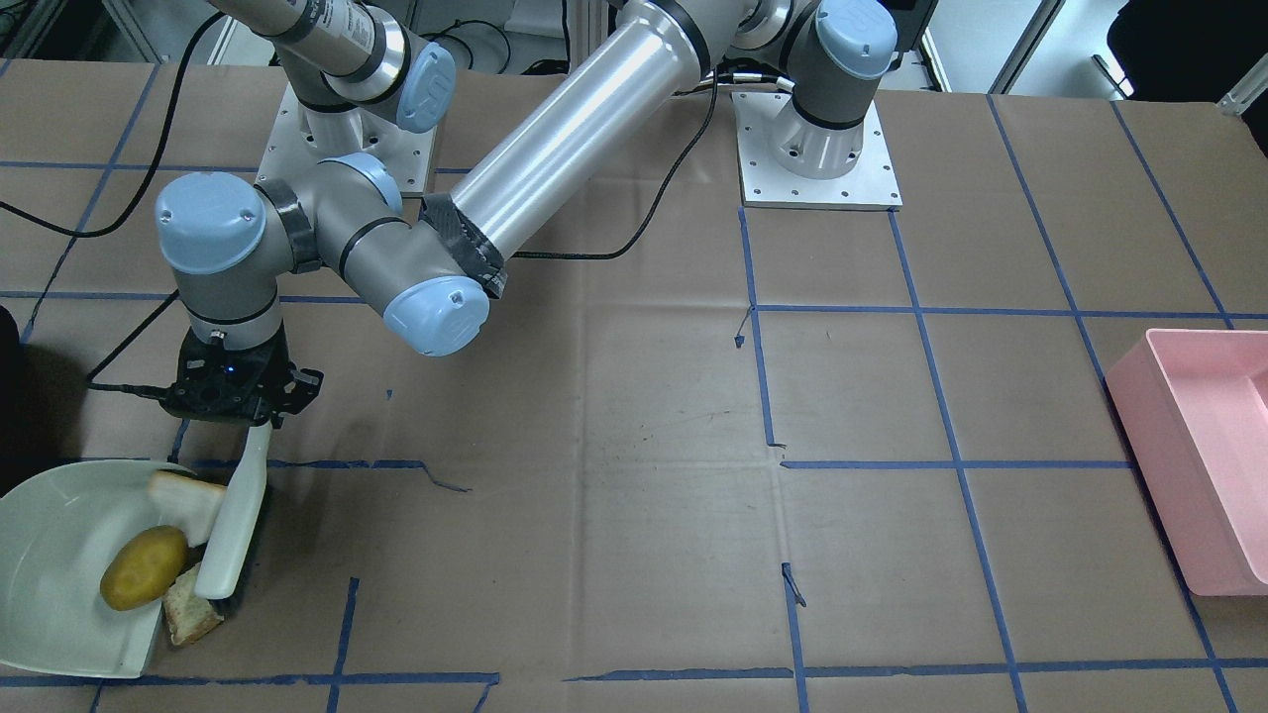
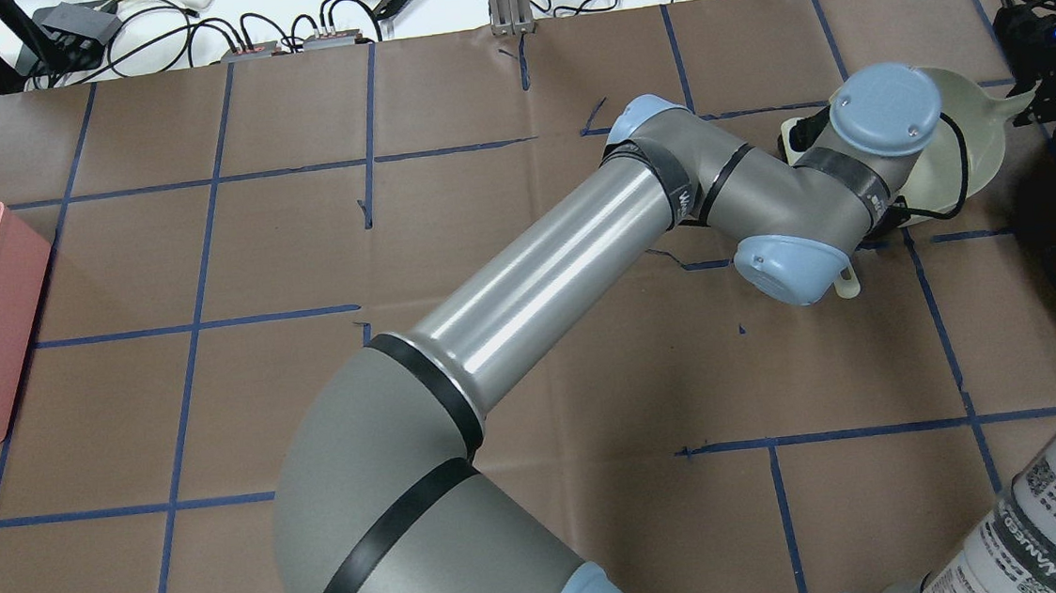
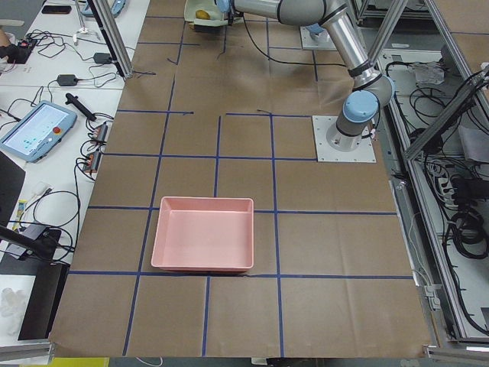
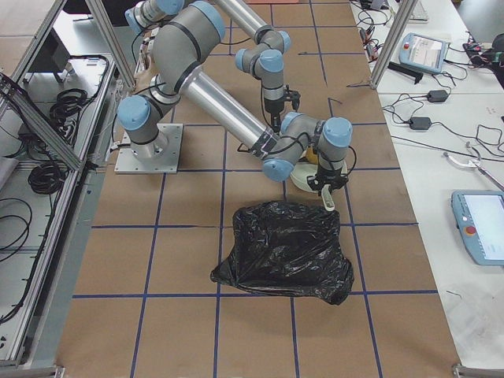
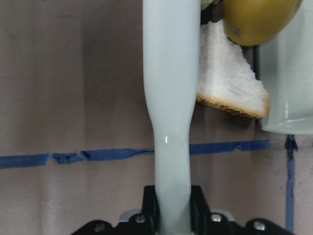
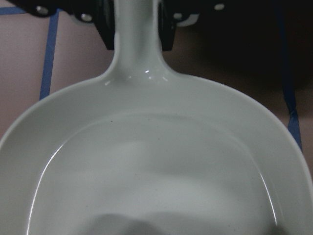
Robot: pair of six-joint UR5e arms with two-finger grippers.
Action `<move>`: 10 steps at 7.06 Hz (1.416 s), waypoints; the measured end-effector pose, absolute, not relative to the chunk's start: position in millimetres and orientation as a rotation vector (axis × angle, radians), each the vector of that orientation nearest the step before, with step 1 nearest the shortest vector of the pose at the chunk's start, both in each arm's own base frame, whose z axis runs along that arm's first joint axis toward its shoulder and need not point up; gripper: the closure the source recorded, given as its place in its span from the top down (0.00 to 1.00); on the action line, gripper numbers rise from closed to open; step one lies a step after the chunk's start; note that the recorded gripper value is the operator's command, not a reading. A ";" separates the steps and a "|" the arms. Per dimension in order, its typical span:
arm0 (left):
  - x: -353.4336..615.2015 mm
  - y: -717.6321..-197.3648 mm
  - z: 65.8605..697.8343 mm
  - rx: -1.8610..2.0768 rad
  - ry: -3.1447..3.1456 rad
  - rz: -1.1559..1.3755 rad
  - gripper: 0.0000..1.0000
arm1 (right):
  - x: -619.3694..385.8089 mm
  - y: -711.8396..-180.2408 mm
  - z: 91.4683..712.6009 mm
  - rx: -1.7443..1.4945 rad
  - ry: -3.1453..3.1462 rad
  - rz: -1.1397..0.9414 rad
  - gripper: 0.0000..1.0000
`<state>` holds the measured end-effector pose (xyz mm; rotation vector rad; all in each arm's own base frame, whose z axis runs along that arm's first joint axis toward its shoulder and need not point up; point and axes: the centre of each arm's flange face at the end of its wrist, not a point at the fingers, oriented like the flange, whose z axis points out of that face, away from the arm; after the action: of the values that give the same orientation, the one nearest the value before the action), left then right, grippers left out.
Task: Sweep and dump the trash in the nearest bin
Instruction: 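Sweep the remaining trash deeper into the dustpan with the brush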
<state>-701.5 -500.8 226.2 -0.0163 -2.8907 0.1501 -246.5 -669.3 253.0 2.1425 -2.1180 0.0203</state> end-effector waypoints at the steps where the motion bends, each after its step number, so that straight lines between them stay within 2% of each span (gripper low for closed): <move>1: -717.4 -495.5 226.5 -0.003 -2.840 0.111 0.00 | -245.6 -669.3 252.5 2.143 -2.119 0.021 0.00; 5: -758.5 -487.3 229.5 -0.012 -2.688 0.046 0.00 | -242.7 -669.4 250.6 2.138 -2.135 0.035 0.00; 10: -746.4 -488.6 260.3 0.011 -2.690 0.069 0.00 | -232.9 -671.3 249.6 2.146 -2.147 0.041 0.00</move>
<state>-746.4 -488.6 260.3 0.0113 -2.6900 0.0688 -232.9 -671.3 249.6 2.1458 -2.1468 0.0413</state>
